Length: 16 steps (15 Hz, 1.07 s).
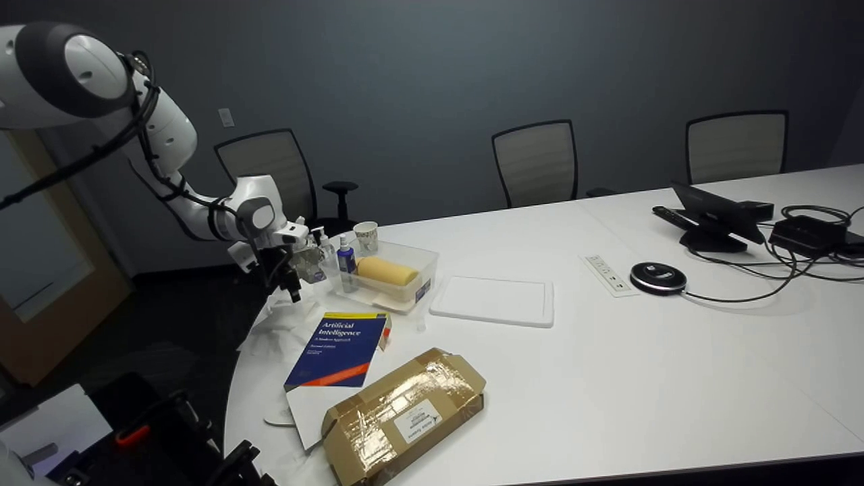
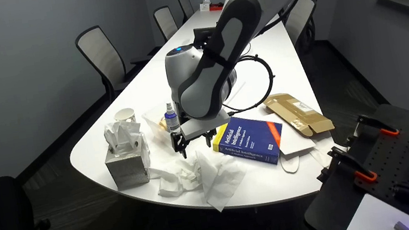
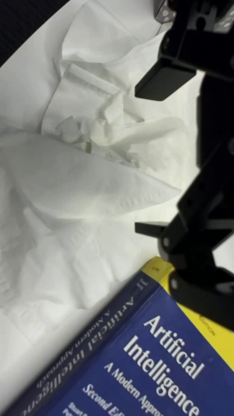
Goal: Use the white napkin to wipe the blue book.
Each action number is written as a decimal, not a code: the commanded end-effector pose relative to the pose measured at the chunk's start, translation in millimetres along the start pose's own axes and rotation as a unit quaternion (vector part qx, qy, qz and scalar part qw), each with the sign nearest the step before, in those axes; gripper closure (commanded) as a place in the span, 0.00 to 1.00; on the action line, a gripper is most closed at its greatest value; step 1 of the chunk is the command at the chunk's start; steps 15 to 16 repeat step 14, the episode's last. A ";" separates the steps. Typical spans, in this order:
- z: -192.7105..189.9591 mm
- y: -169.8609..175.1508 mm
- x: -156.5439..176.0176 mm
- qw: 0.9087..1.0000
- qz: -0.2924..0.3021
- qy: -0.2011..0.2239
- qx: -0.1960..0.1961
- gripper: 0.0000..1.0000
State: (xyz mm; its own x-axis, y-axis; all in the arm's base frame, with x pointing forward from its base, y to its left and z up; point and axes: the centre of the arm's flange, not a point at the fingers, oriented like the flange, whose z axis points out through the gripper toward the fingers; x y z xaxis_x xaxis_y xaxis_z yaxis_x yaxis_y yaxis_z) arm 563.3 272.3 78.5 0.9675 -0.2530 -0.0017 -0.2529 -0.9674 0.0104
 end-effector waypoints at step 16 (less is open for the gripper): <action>-220.4 50.1 -4.1 1.000 -0.023 0.015 0.001 0.00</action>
